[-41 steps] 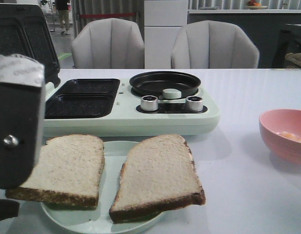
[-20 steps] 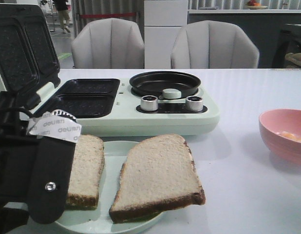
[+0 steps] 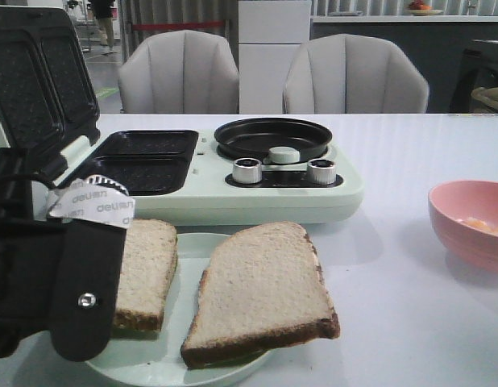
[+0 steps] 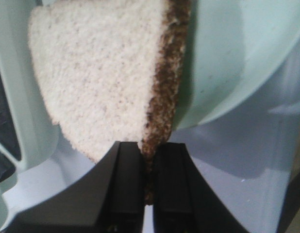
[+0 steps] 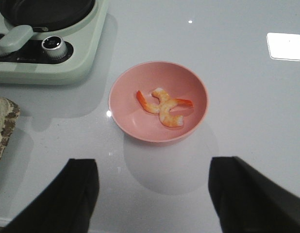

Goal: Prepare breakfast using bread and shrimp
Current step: 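Grasp the bread slice nearest the press with the left gripper, then lift the bread slice and lower it onto the press plate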

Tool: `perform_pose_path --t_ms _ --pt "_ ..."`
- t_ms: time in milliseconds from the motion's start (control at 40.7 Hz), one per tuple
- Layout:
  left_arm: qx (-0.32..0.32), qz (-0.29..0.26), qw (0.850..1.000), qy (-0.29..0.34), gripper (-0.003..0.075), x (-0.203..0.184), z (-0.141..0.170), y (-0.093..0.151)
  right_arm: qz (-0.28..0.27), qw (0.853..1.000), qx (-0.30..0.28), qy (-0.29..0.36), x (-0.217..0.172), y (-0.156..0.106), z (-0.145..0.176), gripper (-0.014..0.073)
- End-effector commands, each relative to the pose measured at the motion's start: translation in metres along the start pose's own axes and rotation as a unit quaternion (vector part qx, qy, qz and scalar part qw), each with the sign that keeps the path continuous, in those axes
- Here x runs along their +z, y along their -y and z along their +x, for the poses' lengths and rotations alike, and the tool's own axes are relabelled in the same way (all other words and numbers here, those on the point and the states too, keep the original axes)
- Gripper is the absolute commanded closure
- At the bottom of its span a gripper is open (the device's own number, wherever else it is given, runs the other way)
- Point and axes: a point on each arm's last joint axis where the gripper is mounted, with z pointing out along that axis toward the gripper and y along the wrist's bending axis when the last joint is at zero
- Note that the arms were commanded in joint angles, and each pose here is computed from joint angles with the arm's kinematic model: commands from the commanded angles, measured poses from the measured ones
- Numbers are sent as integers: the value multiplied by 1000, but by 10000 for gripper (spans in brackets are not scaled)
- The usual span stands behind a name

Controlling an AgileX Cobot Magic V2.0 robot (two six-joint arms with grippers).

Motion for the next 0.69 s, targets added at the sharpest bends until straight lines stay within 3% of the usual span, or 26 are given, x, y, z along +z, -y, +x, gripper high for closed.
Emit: perform_pose_path --t_ms 0,221,492,664 --pt "-21 -68 997 -6 622 -14 0 -21 3 999 -4 45 -4 0 -16 13" --pt "-63 -156 985 32 622 -55 9 -48 3 999 -4 45 -4 0 -16 13" --pt "-78 -288 946 130 622 -105 26 -86 3 999 -4 45 -4 0 -16 13" --pt "-102 -284 940 160 622 -112 19 -106 3 999 -4 45 -4 0 -16 13"
